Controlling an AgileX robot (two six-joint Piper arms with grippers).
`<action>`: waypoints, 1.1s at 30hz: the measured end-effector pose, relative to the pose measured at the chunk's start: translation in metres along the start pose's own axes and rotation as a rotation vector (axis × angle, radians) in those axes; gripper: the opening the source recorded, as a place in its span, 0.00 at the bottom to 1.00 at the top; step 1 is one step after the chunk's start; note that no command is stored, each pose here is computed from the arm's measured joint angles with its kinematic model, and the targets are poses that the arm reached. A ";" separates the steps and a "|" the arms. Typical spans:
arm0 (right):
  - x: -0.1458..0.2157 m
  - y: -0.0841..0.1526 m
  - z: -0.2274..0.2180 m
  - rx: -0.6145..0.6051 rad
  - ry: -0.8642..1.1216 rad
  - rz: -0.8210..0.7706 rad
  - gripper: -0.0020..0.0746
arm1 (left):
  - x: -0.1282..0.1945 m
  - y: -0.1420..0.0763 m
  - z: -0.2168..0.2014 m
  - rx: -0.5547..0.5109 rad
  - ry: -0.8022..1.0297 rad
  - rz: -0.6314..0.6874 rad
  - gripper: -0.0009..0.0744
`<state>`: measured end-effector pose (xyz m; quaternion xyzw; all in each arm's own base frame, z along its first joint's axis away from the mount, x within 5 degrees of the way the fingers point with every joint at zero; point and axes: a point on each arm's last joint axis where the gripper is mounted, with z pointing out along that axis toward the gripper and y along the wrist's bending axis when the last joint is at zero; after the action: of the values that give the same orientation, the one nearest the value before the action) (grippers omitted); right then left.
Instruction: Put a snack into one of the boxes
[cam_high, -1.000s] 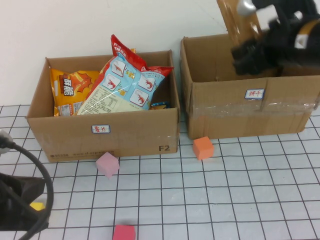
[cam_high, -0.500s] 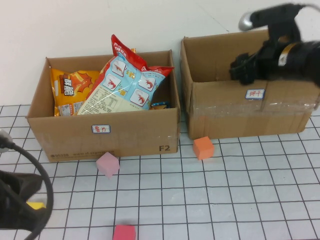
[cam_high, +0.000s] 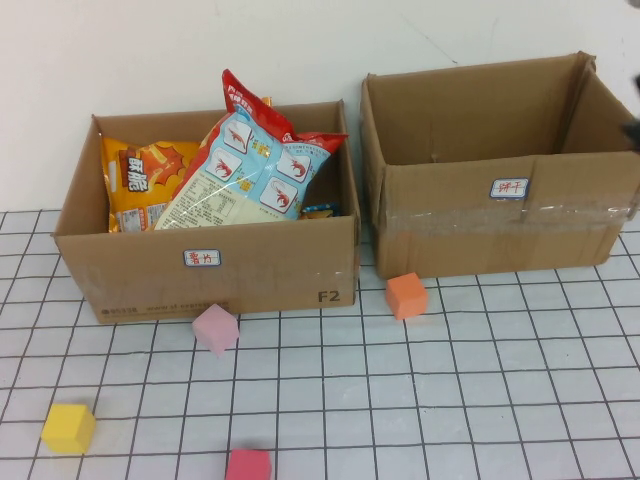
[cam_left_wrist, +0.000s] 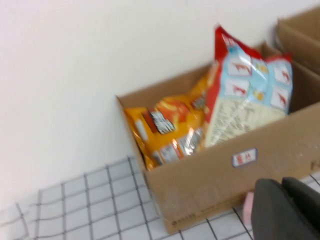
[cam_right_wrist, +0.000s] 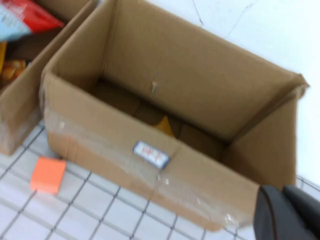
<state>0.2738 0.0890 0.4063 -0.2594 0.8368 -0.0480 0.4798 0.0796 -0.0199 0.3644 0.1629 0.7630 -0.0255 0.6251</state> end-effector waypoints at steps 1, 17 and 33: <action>0.005 0.000 -0.009 0.002 -0.006 -0.009 0.04 | 0.003 0.000 -0.006 -0.008 -0.017 0.003 0.01; 0.192 0.067 -0.084 -0.171 0.017 0.051 0.03 | 0.098 -0.010 -0.043 -0.028 0.042 -0.131 0.01; 0.217 0.079 -0.104 -0.207 -0.096 0.137 0.03 | 0.099 -0.010 -0.041 -0.026 0.017 -0.133 0.01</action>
<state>0.0697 0.0350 0.2671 -0.2519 0.8290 0.0840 0.4922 0.0218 0.0018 0.2766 0.1036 0.7777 -0.0557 0.6175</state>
